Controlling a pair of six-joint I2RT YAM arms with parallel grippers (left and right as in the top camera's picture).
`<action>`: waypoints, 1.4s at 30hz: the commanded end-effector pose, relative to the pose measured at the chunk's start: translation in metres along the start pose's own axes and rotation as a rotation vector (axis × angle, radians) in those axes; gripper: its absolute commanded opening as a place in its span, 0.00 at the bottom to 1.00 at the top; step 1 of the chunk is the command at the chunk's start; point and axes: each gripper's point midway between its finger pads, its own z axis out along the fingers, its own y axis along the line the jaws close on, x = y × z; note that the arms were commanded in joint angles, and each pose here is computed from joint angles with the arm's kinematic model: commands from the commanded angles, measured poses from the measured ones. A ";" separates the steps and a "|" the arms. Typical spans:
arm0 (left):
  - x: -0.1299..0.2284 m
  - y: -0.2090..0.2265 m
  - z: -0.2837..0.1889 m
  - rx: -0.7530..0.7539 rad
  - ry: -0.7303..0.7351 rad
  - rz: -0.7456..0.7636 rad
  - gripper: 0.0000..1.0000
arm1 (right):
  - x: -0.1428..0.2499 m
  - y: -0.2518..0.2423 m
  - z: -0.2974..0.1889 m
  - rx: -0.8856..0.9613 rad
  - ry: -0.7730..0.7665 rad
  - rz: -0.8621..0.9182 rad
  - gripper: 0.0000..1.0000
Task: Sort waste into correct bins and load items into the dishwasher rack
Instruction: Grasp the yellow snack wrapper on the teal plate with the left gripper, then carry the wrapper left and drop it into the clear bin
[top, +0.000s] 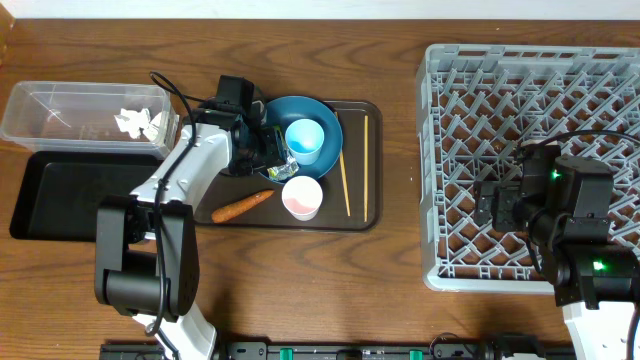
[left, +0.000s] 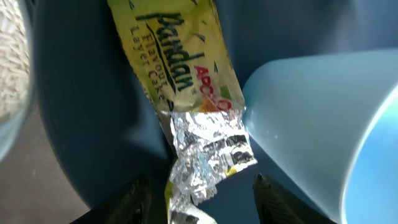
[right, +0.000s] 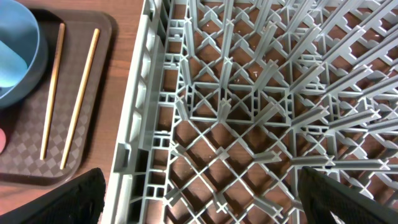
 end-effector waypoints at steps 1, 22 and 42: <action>-0.005 0.002 0.002 -0.011 -0.015 0.016 0.55 | -0.007 0.003 -0.005 -0.011 -0.021 0.008 0.98; -0.004 0.003 -0.001 -0.013 -0.013 0.012 0.06 | -0.007 0.003 -0.005 -0.011 -0.021 0.008 0.98; -0.116 0.064 -0.201 0.031 -0.663 -0.084 0.06 | -0.008 0.003 -0.005 -0.011 -0.024 0.004 0.98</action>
